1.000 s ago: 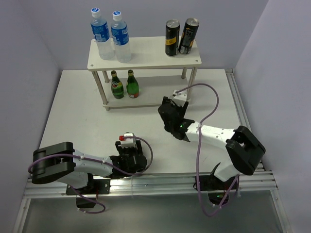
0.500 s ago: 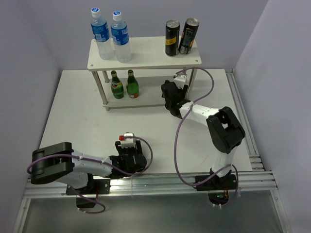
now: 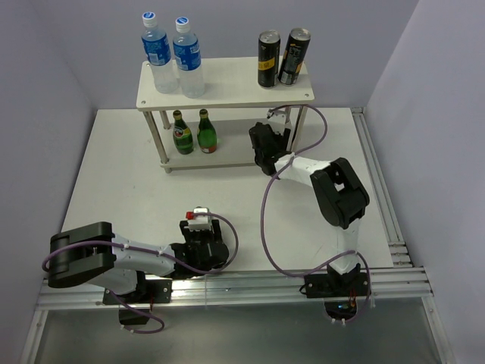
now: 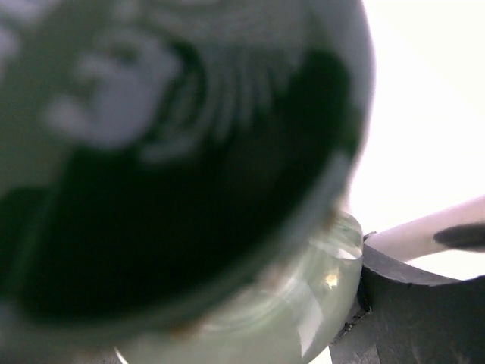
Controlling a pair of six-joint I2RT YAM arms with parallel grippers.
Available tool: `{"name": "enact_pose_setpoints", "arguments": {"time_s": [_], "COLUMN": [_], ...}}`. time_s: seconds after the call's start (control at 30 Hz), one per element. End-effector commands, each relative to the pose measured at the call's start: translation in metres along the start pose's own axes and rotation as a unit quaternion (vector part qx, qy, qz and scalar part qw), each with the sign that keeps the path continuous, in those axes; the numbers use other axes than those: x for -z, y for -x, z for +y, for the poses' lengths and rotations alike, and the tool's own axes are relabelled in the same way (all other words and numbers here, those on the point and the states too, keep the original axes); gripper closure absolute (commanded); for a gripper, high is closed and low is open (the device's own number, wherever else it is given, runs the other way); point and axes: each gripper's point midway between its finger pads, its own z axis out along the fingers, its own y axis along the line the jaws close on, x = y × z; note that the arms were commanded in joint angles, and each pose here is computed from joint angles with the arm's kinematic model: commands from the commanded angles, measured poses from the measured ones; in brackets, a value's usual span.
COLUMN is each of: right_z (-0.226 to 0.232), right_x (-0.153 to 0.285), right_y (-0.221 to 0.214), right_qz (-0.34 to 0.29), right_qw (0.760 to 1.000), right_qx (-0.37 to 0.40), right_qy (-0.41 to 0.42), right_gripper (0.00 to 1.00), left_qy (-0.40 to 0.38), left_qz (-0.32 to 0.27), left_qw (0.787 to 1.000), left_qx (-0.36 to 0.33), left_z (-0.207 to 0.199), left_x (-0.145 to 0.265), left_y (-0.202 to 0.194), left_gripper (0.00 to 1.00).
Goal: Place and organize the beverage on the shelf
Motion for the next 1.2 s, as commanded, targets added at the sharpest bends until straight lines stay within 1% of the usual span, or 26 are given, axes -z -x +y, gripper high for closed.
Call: {"name": "enact_pose_setpoints", "arguments": {"time_s": [0.0,0.2,0.23,0.27,0.3,0.33,0.43,0.47,0.7,0.83,1.17], "right_z": [0.003,0.004,0.005,0.006,0.006,0.005,0.004,0.004,0.007,0.006,0.000], "right_x": [-0.006,-0.013,-0.014,-0.014,-0.014,-0.013,-0.010,-0.009,0.003,0.017,0.046], "right_y": [0.070,0.066,0.066,0.066,0.064,0.065,0.065,0.063,0.066,0.070,0.049], "right_qz": [-0.083,-0.078,-0.078,-0.078,-0.076,-0.077,-0.076,-0.073,-0.067,-0.066,-0.047], "right_qw": [0.994,0.995,0.995,0.995,0.995,0.995,0.995,0.995,0.994,0.994,0.996], "right_qx": [-0.069,-0.065,-0.063,-0.063,-0.061,-0.063,-0.066,-0.065,-0.073,-0.078,-0.060], "right_qy": [-0.014,-0.005,-0.002,0.000,0.001,0.002,0.006,0.009,0.036,0.043,0.049], "right_gripper": [1.00,0.99,0.76,0.60,0.48,0.28,0.03,0.00,0.00,0.00,0.00], "left_qy": [-0.012,-0.010,-0.010,-0.010,-0.009,-0.008,-0.007,-0.007,-0.001,0.000,0.004], "left_qz": [-0.012,-0.012,-0.012,-0.011,-0.012,-0.012,-0.013,-0.013,-0.015,-0.019,-0.027], "left_qw": [0.999,0.999,0.999,0.999,0.999,0.999,0.999,0.999,0.999,0.999,0.999], "left_qx": [0.033,0.032,0.032,0.032,0.032,0.031,0.031,0.031,0.031,0.036,0.033], "left_z": [-0.011,-0.011,-0.011,-0.011,-0.011,-0.010,-0.011,-0.010,-0.009,-0.008,-0.009], "left_x": [0.001,0.001,0.001,0.001,0.001,0.001,0.001,0.001,0.002,0.003,0.003], "left_y": [0.011,0.011,0.011,0.011,0.011,0.011,0.013,0.013,0.016,0.019,0.027], "left_gripper": [1.00,1.00,1.00,1.00,1.00,1.00,1.00,1.00,1.00,1.00,1.00]}}
